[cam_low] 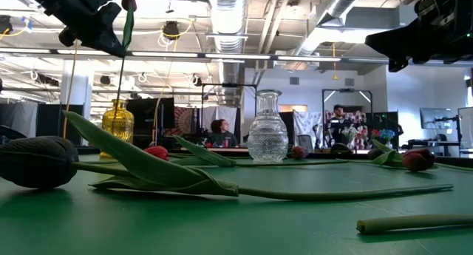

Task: Sort flowers into vase by color
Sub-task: Put the left dark red flower into the yellow vase, then put the right dark red flower into the yellow vase

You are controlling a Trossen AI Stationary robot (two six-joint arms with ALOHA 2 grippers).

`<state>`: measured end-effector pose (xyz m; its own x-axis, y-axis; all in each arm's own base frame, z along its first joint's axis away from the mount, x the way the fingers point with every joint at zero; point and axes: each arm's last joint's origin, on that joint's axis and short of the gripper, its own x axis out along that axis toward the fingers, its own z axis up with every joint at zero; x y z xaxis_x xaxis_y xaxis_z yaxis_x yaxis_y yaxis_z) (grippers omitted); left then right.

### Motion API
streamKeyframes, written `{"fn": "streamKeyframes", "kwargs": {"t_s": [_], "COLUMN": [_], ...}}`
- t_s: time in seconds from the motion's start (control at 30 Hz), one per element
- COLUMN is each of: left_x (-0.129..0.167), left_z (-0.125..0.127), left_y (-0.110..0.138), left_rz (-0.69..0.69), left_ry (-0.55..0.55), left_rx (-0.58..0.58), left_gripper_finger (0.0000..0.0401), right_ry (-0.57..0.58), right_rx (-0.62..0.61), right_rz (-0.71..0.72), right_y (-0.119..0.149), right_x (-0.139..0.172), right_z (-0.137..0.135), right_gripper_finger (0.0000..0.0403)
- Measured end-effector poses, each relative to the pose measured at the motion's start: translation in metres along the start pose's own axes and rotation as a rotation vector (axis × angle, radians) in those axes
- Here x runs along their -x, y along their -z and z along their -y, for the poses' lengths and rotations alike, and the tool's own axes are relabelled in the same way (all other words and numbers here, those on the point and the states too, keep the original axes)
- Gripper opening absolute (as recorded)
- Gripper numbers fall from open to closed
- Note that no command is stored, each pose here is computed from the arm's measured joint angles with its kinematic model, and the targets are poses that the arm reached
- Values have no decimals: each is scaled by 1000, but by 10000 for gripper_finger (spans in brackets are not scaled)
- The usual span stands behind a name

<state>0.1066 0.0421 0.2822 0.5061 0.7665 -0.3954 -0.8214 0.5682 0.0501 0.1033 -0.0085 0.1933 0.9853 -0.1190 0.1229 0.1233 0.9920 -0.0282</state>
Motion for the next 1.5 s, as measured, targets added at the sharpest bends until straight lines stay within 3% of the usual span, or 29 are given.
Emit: {"fn": "streamKeyframes", "kwargs": {"t_s": [0.3, 0.5, 0.83, 1.1, 1.27, 1.5], "left_x": [5, 14, 0, -18, -25, -24], "left_z": [-1, -2, 23, 56, 78, 99], "left_y": [-1, -8, 0, 14, 19, 13], "left_rz": [-93, -225, -540, -751, -787, -718], "left_ry": [84, 164, 459, 588, 670, 860], "left_rx": [-20, 49, 114, -28, -82, -57], "left_gripper_finger": [162, 197, 186, 166, 155, 144], "right_ry": [0, 0, 1, 1, 1, 0], "right_rx": [0, 1, 2, -1, -1, 0], "right_rz": [0, 5, 17, 19, 19, 19], "right_y": [0, 0, -2, -2, -2, -2], "right_x": [0, 0, 0, 0, 0, 0], "right_z": [0, 0, 0, 0, 0, 0], "right_gripper_finger": [49, 49, 49, 49, 49, 49]}}
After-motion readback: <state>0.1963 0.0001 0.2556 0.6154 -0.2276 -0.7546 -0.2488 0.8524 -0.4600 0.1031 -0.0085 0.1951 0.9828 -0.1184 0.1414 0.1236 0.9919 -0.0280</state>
